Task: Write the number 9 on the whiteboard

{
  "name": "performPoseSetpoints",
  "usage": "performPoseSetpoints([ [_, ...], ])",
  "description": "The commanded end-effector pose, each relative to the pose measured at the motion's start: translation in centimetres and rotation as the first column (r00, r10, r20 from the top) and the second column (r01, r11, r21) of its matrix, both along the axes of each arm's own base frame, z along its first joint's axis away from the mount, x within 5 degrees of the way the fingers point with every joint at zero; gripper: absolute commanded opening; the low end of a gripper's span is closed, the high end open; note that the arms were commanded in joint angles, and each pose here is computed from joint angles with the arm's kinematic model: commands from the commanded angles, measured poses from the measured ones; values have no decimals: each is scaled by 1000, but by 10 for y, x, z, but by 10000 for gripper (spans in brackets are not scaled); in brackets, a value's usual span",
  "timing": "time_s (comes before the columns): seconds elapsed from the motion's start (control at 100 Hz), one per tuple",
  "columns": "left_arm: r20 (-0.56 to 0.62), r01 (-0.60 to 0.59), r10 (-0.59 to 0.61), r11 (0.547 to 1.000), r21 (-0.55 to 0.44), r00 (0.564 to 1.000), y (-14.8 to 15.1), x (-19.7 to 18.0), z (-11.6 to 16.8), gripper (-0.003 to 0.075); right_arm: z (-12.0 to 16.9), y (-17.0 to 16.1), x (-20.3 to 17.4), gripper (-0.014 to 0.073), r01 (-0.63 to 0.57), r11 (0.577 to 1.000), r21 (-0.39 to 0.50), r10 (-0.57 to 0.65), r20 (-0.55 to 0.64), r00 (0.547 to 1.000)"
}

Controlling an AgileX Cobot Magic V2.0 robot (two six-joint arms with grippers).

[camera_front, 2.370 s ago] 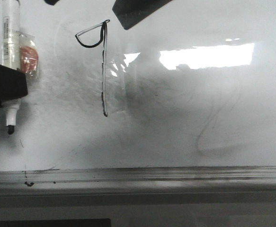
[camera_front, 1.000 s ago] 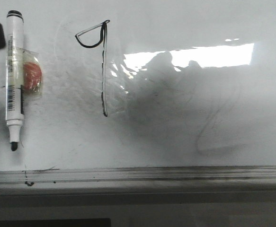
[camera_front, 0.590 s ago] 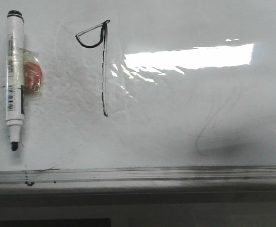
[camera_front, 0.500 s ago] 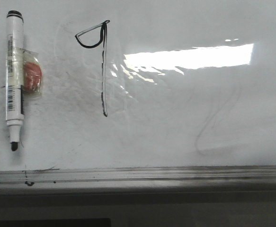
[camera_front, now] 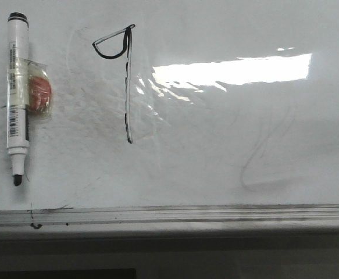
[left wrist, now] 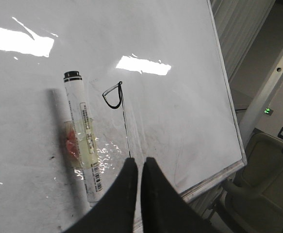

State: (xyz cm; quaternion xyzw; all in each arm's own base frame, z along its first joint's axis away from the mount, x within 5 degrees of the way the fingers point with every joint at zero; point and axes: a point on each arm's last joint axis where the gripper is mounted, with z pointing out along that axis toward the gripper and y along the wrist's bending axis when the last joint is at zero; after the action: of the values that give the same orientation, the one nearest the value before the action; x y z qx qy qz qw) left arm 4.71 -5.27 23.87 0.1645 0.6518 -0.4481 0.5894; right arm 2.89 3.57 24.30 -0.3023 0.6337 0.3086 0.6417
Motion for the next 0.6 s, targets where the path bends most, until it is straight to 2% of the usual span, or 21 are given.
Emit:
performPoseSetpoints([
  [0.0,33,-21,21,1000,-17,999,1,1,10,-20,11,-2,-2,-64,-3,997,74,-3,80,997],
  [0.47,36,-33,34,999,-20,999,2,2,11,-20,4,-1,-1,-64,-2,999,49,-1,61,998],
  [0.53,92,-80,80,997,-7,993,4,4,12,-20,4,-1,-1,-64,-2,999,49,-1,61,998],
  [0.59,203,-175,170,985,8,964,9,8,13,-20,4,-1,-1,-64,-2,999,49,-1,61,998],
])
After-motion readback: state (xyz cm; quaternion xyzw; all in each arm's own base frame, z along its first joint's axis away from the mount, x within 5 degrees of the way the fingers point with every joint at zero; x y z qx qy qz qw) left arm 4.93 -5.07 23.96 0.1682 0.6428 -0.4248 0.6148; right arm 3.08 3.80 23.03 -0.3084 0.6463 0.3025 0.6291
